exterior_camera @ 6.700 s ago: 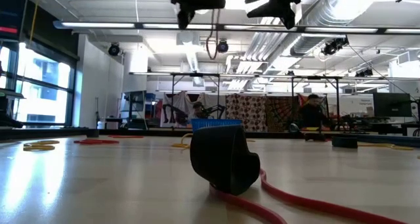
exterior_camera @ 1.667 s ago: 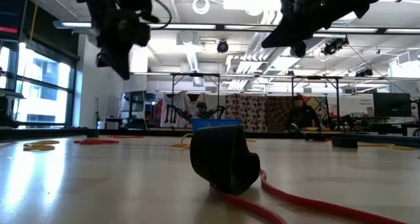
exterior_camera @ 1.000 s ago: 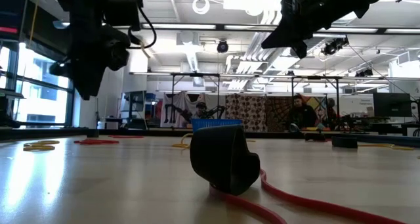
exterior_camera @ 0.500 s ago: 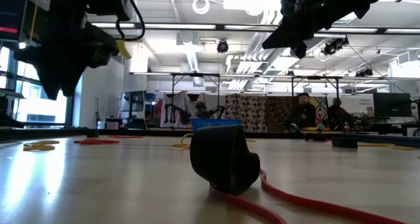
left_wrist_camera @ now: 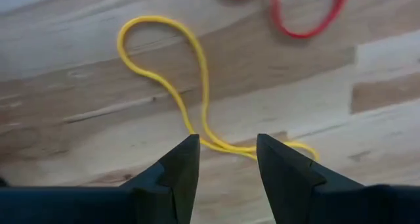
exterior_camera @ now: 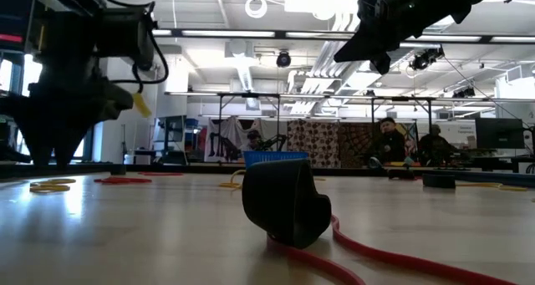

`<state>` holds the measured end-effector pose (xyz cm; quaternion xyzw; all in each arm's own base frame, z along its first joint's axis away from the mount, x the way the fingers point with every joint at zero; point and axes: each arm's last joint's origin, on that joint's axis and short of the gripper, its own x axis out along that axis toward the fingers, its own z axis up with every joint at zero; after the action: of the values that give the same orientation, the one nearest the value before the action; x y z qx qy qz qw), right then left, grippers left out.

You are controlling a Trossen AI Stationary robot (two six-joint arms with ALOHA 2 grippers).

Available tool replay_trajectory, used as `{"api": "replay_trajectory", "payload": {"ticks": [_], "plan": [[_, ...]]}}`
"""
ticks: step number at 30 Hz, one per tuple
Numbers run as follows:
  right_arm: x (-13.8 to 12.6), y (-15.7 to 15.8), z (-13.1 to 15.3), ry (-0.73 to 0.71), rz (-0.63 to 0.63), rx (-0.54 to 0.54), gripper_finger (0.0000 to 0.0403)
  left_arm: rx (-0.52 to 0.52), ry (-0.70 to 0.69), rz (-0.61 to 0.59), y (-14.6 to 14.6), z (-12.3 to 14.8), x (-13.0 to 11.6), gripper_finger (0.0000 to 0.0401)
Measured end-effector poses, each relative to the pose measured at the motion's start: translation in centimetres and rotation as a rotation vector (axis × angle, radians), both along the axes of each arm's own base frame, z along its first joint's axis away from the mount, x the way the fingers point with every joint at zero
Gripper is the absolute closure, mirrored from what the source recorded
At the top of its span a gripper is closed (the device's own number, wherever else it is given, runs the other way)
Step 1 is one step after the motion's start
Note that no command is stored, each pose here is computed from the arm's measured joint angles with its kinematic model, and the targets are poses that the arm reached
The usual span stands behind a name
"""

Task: Sort rubber bands into baskets
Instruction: Put the yellow rubber band into the red basket

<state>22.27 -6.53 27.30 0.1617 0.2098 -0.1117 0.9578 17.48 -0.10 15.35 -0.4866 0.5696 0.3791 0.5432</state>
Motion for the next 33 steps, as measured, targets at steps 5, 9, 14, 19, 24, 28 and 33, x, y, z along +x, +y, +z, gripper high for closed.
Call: {"api": "replay_trajectory", "payload": {"ticks": [5,9,14,19,24,28,33], "plan": [[0.0,0.0,0.0,0.000,-0.001,0.002,0.0403,-0.004,0.024,0.033,0.0,-1.1,-0.7,0.0256],[0.0,0.0,0.0,0.000,-0.001,0.002,0.0403,0.002,0.014,0.041,0.0,-1.5,-0.9,0.0261],[0.0,0.0,0.0,-0.001,-0.002,0.002,0.0403,-0.008,0.015,0.042,0.0,-2.4,-1.5,0.0304],[0.0,0.0,0.0,-0.001,-0.002,0.002,0.0403,0.003,-0.010,-0.037,0.0,-2.4,-1.3,0.0375],[0.0,0.0,0.0,-0.003,-0.002,0.001,0.0403,0.069,-0.056,-0.129,0.1,-1.7,-0.5,0.0395],[0.0,0.0,0.1,-0.012,-0.003,-0.001,0.0403,0.160,-0.180,-0.154,0.4,-0.2,1.2,0.0400],[0.2,-0.1,0.5,-0.056,-0.031,0.030,0.0403,0.213,-0.444,-0.193,0.5,2.1,3.6,0.0401]]}}
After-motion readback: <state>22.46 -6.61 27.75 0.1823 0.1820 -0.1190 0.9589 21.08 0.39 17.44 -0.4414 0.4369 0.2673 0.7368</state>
